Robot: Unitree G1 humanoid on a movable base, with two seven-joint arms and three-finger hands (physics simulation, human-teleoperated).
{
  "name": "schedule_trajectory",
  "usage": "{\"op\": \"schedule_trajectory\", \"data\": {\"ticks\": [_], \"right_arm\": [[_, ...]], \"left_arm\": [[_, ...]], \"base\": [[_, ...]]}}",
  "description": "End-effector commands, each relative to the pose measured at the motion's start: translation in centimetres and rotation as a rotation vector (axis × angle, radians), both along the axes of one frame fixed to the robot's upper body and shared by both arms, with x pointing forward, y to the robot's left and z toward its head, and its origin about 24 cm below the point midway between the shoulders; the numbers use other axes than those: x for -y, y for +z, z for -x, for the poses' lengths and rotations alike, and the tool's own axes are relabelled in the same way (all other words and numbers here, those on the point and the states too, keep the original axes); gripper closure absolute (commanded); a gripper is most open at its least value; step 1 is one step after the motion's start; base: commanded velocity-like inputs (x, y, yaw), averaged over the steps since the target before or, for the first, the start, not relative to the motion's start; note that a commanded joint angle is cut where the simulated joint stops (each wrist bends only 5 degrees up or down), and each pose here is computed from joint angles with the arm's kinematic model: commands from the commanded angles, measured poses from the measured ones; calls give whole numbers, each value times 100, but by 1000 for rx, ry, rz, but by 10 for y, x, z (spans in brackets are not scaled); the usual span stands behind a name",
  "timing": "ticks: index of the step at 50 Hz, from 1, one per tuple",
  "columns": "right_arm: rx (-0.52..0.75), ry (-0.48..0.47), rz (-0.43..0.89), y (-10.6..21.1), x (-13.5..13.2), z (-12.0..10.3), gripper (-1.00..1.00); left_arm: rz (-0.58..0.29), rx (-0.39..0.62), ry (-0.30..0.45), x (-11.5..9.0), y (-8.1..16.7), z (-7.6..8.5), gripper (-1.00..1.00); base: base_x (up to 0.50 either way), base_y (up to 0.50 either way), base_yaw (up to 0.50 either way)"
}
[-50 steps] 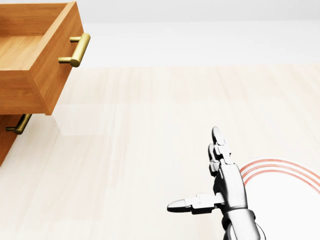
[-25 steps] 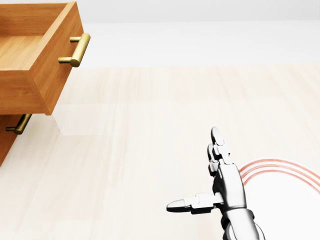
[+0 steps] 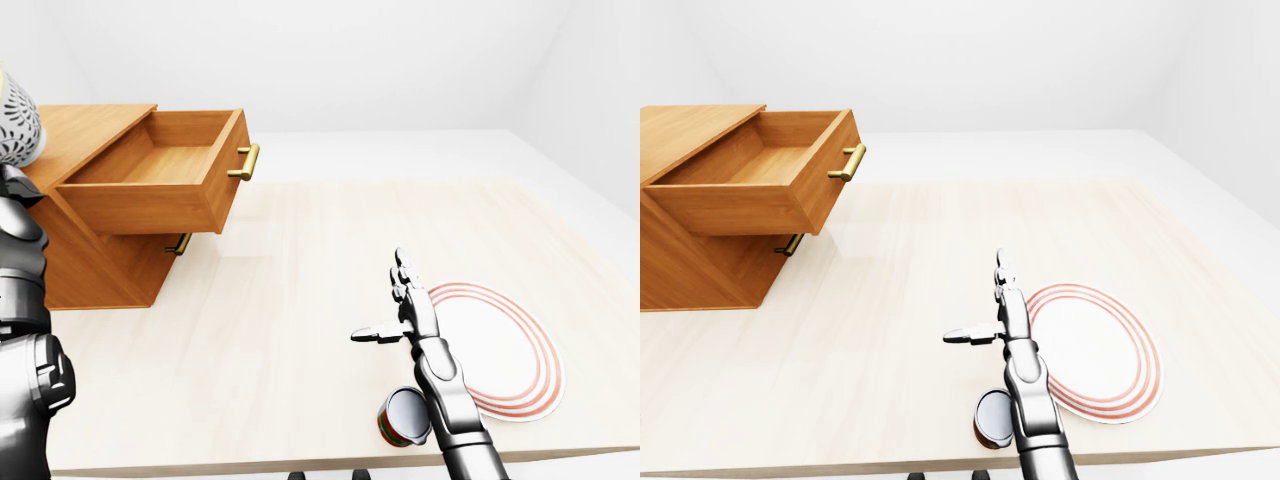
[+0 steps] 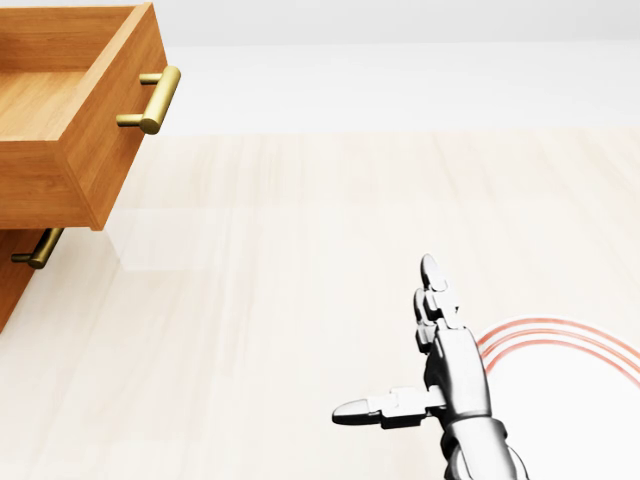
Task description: Put the bowl on top of the cabinet.
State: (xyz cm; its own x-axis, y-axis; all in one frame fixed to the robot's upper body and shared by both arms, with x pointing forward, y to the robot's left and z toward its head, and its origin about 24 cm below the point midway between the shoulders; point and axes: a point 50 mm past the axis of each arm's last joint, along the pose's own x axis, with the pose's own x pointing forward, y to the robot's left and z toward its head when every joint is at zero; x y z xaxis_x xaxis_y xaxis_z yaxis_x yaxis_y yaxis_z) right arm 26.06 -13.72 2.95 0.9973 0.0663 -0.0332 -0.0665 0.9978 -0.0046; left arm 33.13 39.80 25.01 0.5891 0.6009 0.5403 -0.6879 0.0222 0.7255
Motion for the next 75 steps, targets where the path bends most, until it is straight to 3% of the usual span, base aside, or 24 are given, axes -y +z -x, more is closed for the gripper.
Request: {"op": "schedule_trajectory", "data": {"ticks": [1, 2, 3, 29, 36, 47, 53, 60, 66, 75], "right_arm": [[-2, 1, 1, 0, 0, 0, -100], [-2, 1, 1, 0, 0, 0, -100], [-3, 1, 1, -1, -1, -1, -100], [-6, 2, 1, -2, 0, -1, -100], [-6, 3, 2, -2, -1, -2, -100], [-5, 5, 3, -2, -1, -1, -100], [-5, 6, 4, -2, -2, -2, -100], [-7, 9, 6, -3, -3, -2, -100], [-6, 10, 6, -3, -3, -1, -100], [-5, 12, 6, -2, -3, 0, -100]], "left_arm": [[34, -23, 1, 0, -12, -1, 96], [37, -19, 1, -1, -11, 0, 77], [33, -21, -1, 0, -11, -1, -100], [27, -11, -2, 1, -7, -1, -100], [28, 32, -1, -2, 2, 2, -100], [7, 200, -26, -3, 33, 13, -100], [-32, 304, -75, 6, 49, 20, -100], [-101, 493, -176, 25, 77, 40, -100], [-159, 568, -311, 47, 96, 60, -100], [-226, 642, -441, 74, 112, 90, -100]], "base": [[0, 0, 0], [0, 0, 0], [0, 0, 0], [0, 0, 0], [0, 0, 0], [0, 0, 0], [0, 0, 0], [0, 0, 0], [0, 0, 0], [0, 0, 0]]}}
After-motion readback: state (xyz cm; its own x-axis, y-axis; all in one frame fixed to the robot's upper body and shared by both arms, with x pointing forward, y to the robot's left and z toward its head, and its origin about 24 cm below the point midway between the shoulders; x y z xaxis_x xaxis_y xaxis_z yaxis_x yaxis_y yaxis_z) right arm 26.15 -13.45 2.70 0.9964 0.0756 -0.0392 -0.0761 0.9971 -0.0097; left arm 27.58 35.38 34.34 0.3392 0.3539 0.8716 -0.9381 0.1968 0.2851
